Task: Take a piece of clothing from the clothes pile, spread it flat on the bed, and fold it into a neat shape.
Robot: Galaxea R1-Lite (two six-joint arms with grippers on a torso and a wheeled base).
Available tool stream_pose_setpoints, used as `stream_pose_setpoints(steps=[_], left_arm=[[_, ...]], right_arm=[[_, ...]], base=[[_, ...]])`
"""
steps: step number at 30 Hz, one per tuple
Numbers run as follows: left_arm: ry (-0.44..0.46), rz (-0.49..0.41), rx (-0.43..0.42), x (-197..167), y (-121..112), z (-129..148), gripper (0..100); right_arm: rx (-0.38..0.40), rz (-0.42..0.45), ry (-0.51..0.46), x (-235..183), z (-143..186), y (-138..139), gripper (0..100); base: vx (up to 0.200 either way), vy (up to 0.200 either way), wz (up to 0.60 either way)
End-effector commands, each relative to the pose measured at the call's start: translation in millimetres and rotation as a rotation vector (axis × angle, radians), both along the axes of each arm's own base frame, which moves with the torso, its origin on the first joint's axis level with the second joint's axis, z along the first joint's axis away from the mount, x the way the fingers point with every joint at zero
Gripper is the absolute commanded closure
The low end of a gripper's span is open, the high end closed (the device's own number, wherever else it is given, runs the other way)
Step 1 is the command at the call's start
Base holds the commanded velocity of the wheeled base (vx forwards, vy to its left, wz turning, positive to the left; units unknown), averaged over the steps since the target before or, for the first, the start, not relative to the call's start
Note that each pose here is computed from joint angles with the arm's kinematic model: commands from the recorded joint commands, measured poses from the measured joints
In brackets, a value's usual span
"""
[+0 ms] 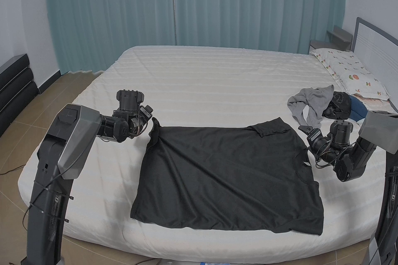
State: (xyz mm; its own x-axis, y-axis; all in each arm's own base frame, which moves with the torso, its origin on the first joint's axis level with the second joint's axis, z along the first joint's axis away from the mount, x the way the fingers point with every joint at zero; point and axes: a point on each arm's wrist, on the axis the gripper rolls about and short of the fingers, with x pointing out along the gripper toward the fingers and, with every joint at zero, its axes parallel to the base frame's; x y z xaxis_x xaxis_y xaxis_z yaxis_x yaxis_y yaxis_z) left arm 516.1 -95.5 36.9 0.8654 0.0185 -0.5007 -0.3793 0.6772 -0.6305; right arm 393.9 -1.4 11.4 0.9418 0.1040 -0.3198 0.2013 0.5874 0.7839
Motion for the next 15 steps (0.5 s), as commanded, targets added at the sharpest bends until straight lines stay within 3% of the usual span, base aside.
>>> stream_pose_setpoints(steps=[1, 9, 15], left_arm=[[0.065, -0.018, -0.043, -39, 2, 27, 0], [0.156, -0.067, -0.161, -98, -3, 35, 0], [0.263, -0.132, -0.212, -146, -5, 32, 0]], right_arm=[[-0.084, 0.036, -0.008, -19, 19, 0, 0], [-0.076, 0.091, 0.052, -60, 27, 1, 0], [-0.092, 0.112, 0.077, -81, 22, 0, 0]], base=[[0.0, 0.0, 0.0], [0.0, 0.0, 0.0], [-0.2, 0.0, 0.0]])
